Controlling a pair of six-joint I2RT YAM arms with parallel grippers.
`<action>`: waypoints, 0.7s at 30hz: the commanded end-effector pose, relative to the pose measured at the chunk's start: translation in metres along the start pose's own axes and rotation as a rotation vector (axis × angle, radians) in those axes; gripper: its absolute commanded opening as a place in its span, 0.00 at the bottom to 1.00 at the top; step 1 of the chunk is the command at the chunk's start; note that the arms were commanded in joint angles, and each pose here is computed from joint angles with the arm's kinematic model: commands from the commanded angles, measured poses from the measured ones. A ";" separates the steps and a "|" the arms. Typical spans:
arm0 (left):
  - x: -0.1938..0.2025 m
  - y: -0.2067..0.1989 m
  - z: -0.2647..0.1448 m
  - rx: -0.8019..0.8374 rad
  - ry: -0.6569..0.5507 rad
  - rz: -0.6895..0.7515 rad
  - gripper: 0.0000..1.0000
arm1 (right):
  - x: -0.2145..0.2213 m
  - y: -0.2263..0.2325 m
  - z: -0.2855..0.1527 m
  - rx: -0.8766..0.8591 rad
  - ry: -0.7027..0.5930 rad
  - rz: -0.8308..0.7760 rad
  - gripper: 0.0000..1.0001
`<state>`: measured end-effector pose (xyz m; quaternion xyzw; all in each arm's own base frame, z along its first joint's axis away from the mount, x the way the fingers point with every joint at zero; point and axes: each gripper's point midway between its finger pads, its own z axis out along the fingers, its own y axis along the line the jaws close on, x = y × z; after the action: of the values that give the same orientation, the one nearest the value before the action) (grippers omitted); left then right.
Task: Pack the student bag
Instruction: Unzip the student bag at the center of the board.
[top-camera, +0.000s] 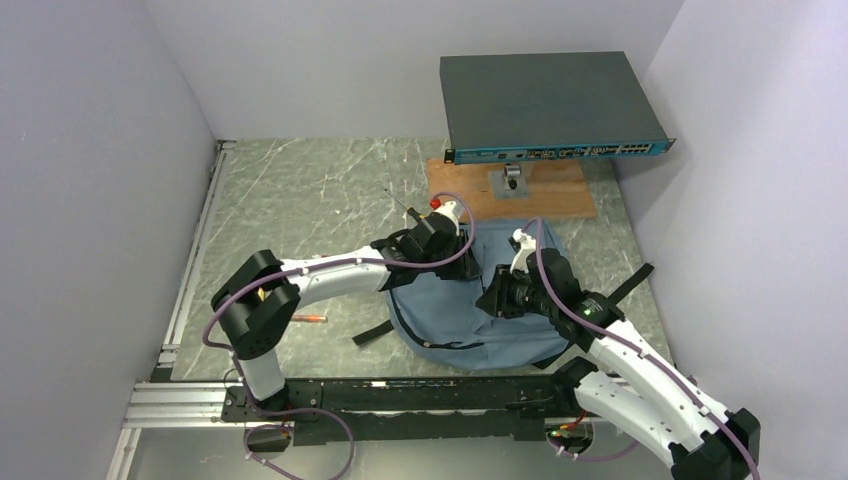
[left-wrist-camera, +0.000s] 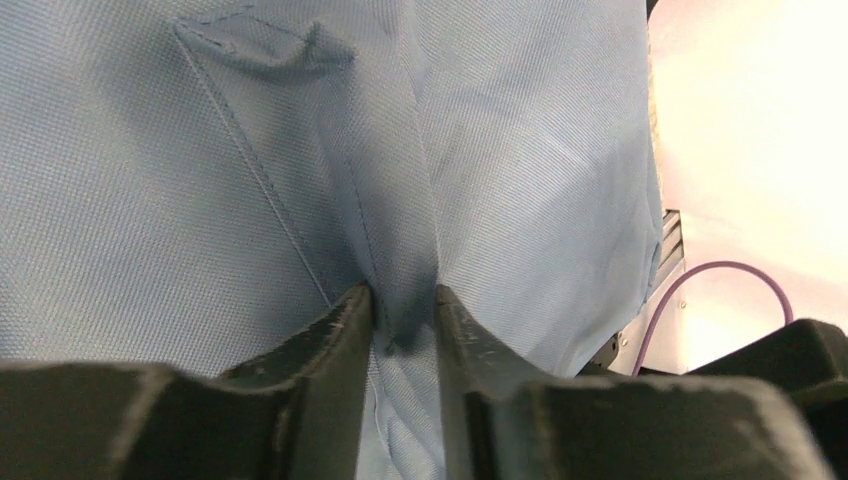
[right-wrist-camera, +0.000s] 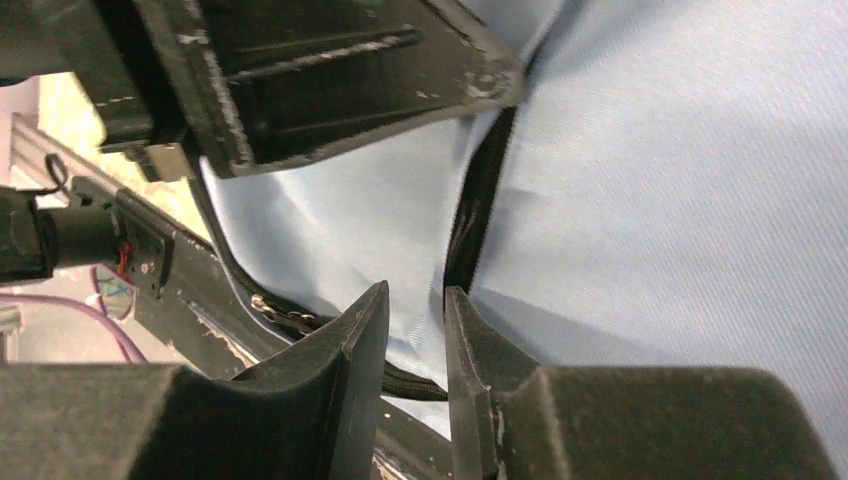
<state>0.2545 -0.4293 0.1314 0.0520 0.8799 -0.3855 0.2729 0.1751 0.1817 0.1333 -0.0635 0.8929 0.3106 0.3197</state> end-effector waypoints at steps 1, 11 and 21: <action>0.003 -0.009 0.000 0.040 0.024 0.024 0.28 | -0.006 -0.005 -0.016 0.075 -0.016 0.033 0.29; 0.004 -0.012 -0.007 0.100 0.018 0.059 0.00 | -0.031 -0.024 -0.032 0.232 -0.120 0.092 0.24; 0.006 -0.019 -0.016 0.143 0.027 0.075 0.01 | -0.022 -0.027 -0.009 0.206 -0.089 0.123 0.19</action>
<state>0.2518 -0.4320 0.1321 0.0796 0.8652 -0.4128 0.2732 0.1853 0.1528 0.1344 0.0150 0.9155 0.2368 0.3248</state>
